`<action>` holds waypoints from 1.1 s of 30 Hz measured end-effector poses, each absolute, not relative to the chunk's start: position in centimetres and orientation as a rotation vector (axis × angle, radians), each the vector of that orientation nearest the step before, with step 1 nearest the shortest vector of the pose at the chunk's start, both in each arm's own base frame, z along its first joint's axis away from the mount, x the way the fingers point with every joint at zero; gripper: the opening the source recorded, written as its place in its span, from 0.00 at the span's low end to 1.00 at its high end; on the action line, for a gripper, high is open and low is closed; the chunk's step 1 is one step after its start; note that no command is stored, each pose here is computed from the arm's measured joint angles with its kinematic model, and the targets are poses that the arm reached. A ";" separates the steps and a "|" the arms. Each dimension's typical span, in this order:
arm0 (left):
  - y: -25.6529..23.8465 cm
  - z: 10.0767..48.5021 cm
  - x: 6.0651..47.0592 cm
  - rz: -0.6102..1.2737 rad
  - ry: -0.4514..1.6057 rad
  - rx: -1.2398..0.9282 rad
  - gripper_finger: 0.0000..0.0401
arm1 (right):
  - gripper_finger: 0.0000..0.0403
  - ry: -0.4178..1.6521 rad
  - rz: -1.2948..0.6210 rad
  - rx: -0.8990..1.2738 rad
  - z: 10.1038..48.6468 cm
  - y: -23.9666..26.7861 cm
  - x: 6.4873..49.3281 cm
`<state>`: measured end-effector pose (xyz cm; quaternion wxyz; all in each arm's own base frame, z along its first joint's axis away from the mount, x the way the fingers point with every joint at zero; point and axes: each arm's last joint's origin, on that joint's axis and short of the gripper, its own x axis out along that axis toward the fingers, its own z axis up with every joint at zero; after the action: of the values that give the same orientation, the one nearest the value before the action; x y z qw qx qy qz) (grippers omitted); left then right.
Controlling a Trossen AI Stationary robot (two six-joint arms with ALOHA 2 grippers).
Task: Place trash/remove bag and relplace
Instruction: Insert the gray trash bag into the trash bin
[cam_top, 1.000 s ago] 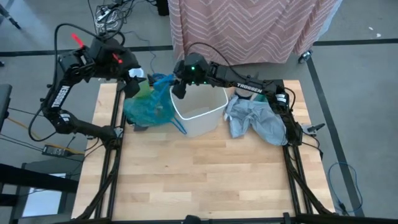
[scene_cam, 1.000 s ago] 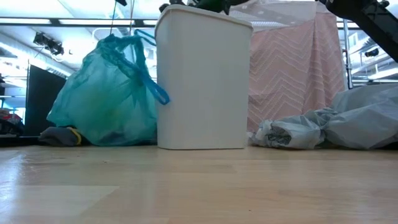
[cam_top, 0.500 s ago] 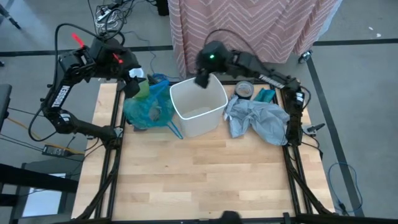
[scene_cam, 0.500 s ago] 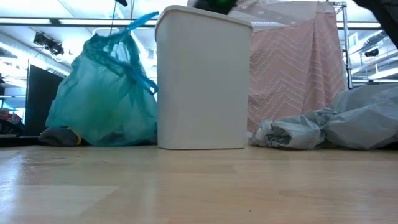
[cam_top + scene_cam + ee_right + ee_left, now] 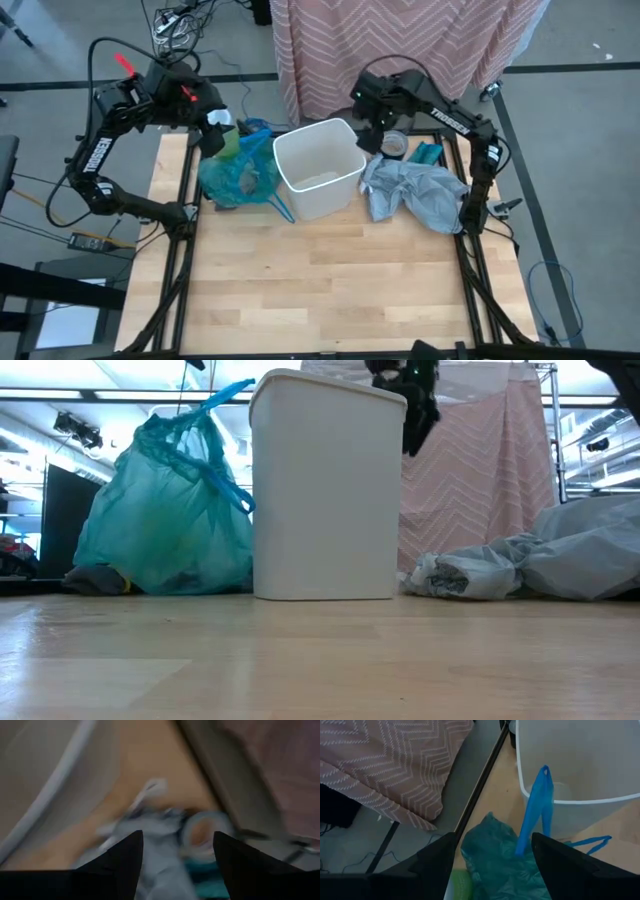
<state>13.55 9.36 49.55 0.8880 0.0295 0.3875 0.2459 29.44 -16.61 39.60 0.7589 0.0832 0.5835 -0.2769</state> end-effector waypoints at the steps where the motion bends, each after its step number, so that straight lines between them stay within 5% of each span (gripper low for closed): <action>1: 9.4 49.5 13.5 0.511 0.806 0.061 0.69 | 0.57 1.294 -0.566 0.193 39.1 -16.6 29.4; 10: 9.3 49.3 13.4 0.509 0.830 0.052 0.69 | 0.54 1.467 -0.442 0.247 34.7 -18.3 27.7; 19: 9.6 48.0 13.9 0.497 0.900 0.030 0.69 | 0.51 1.187 -0.408 0.606 33.9 -21.2 26.9; 27: 9.9 47.2 14.3 0.494 0.932 0.020 0.69 | 0.48 1.056 -0.404 0.443 38.4 -19.2 27.0; 33: 9.9 47.3 14.3 0.499 0.928 0.027 0.69 | 0.47 1.256 -0.474 0.097 37.9 -19.5 26.4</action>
<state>14.27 9.93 47.26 0.8643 0.0131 0.4429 0.2379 26.40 -19.45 37.90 0.7818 0.0451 0.5818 -0.2195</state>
